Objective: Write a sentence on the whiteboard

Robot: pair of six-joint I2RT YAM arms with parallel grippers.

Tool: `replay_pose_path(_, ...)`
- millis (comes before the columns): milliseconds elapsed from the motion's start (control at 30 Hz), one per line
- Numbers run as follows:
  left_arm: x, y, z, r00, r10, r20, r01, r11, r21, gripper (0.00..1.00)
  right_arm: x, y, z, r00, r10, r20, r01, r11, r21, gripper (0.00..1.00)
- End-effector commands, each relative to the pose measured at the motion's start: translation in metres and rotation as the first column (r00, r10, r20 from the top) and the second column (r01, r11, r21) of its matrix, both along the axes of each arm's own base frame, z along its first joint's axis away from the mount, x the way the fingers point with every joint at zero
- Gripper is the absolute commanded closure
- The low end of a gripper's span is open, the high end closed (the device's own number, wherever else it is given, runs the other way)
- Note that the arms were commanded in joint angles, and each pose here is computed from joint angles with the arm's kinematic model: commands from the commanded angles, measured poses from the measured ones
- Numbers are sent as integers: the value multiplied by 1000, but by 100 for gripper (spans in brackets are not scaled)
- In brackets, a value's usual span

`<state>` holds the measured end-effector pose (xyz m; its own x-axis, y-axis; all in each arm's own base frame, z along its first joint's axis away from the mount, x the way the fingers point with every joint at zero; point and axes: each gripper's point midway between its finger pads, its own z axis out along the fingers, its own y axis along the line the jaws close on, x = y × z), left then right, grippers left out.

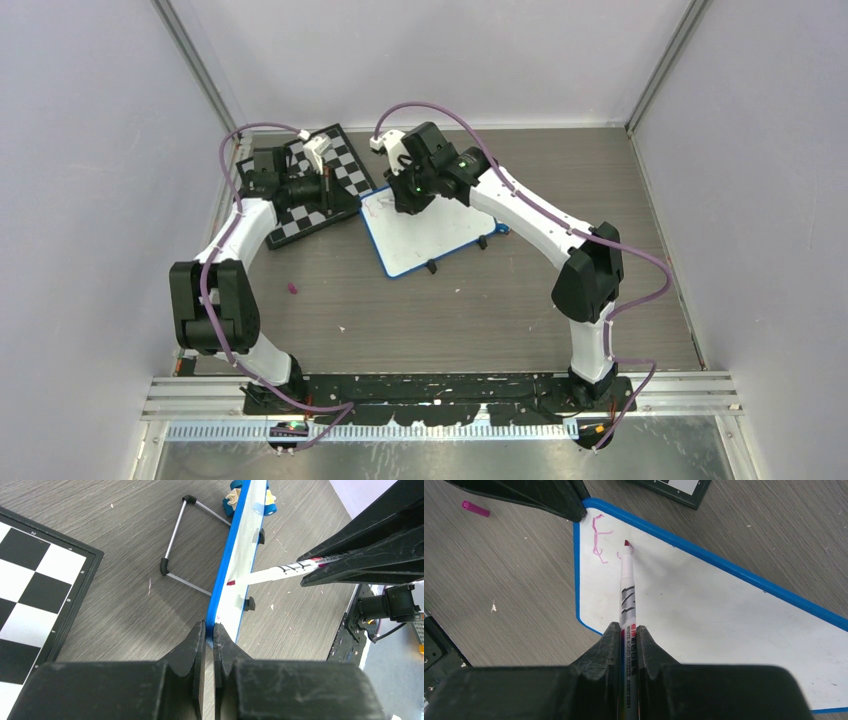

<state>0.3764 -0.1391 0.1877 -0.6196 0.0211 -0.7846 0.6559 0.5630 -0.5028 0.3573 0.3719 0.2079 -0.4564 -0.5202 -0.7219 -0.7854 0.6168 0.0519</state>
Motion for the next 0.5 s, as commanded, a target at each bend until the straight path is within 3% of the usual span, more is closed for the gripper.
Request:
replay_pose_path(0, -8, -18, 6, 997, -71, 8, 71, 997, 1, 100, 7, 11, 12, 999, 11, 42, -12, 999, 31, 100)
replay_pose_path(467, -7, -19, 1, 997, -77, 2, 77, 997, 20, 100, -2, -7, -15, 1000, 7, 15, -6, 999, -40, 100)
